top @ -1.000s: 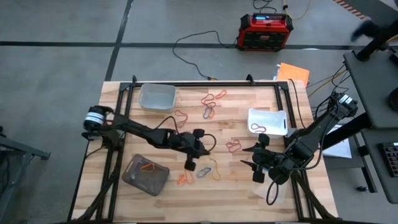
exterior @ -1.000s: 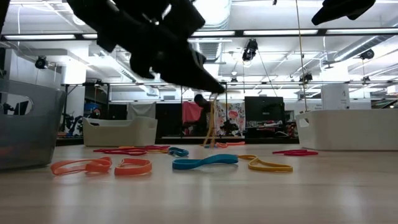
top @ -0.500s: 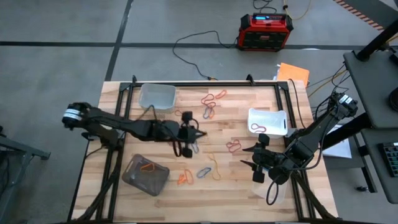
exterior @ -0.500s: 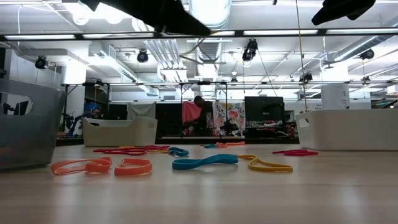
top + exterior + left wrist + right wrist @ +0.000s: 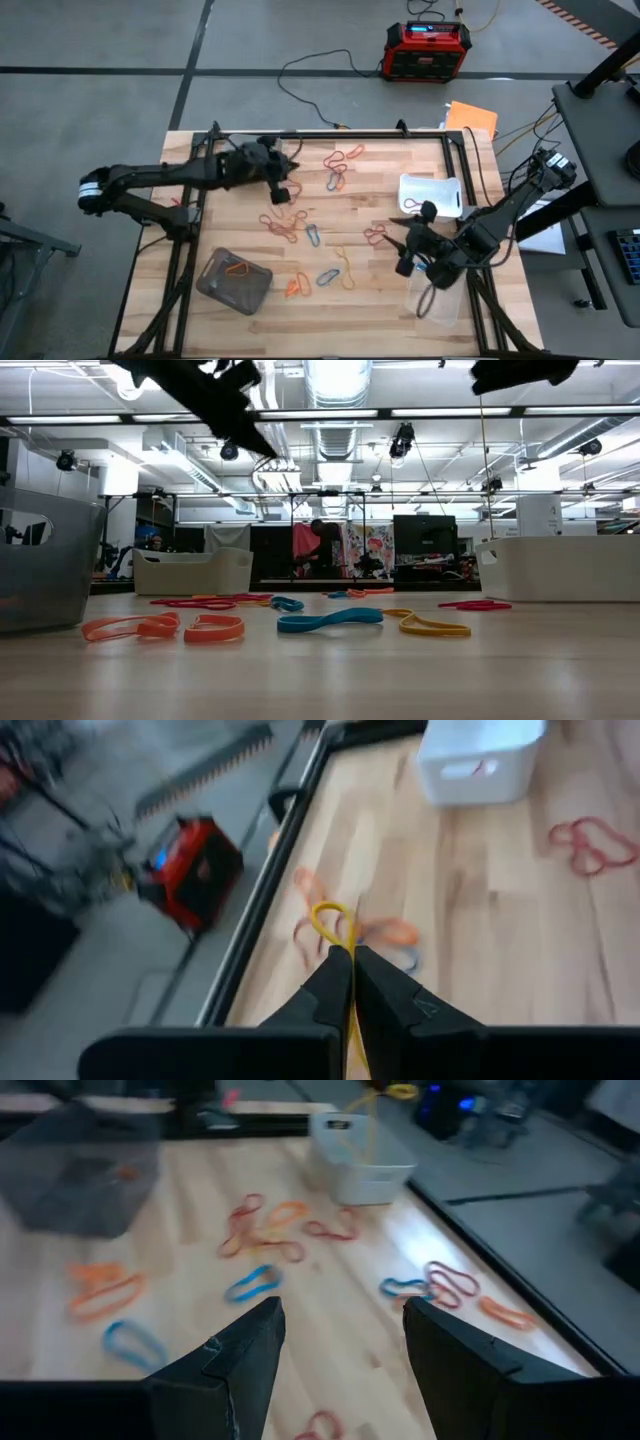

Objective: Sort rubber bands into baskets
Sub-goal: Put the yellow rubber band into the gray bin

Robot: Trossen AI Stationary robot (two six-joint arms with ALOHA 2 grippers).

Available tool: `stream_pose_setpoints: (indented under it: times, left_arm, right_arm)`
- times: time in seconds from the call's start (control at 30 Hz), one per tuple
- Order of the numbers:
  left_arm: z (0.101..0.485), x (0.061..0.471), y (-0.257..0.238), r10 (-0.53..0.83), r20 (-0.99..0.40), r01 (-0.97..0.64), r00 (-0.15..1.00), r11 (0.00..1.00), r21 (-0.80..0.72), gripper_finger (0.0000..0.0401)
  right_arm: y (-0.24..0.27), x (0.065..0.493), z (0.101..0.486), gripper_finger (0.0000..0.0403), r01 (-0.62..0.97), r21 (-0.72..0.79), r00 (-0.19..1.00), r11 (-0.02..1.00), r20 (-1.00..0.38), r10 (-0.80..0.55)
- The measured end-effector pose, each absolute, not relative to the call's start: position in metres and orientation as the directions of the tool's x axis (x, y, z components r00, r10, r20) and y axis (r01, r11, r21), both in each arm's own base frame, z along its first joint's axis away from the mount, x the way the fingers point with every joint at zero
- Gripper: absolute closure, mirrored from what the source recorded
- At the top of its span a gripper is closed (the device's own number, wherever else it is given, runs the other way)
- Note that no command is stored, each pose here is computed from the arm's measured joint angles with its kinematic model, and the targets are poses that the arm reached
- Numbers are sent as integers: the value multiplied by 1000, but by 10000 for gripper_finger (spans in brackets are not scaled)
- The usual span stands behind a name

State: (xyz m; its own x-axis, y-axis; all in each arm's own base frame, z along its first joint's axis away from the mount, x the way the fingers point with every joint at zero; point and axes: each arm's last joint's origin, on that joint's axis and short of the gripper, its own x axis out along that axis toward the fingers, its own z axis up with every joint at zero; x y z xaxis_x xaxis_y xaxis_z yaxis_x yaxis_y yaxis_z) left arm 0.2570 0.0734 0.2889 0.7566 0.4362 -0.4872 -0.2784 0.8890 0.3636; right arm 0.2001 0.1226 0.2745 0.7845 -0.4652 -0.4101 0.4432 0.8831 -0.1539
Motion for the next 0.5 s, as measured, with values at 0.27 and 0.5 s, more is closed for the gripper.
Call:
stream_pose_setpoints:
  times: [0.27,0.5]
  left_arm:
    - [276,232,126,461,-572,-330,679,887,324,401]
    - [270,204,170,463,-606,-381,647,885,269,401]
  right_arm:
    - [65,230,284,202,527,-206,680,824,-480,-555]
    - [-5,243,287,202,570,-235,577,787,-567,-587]
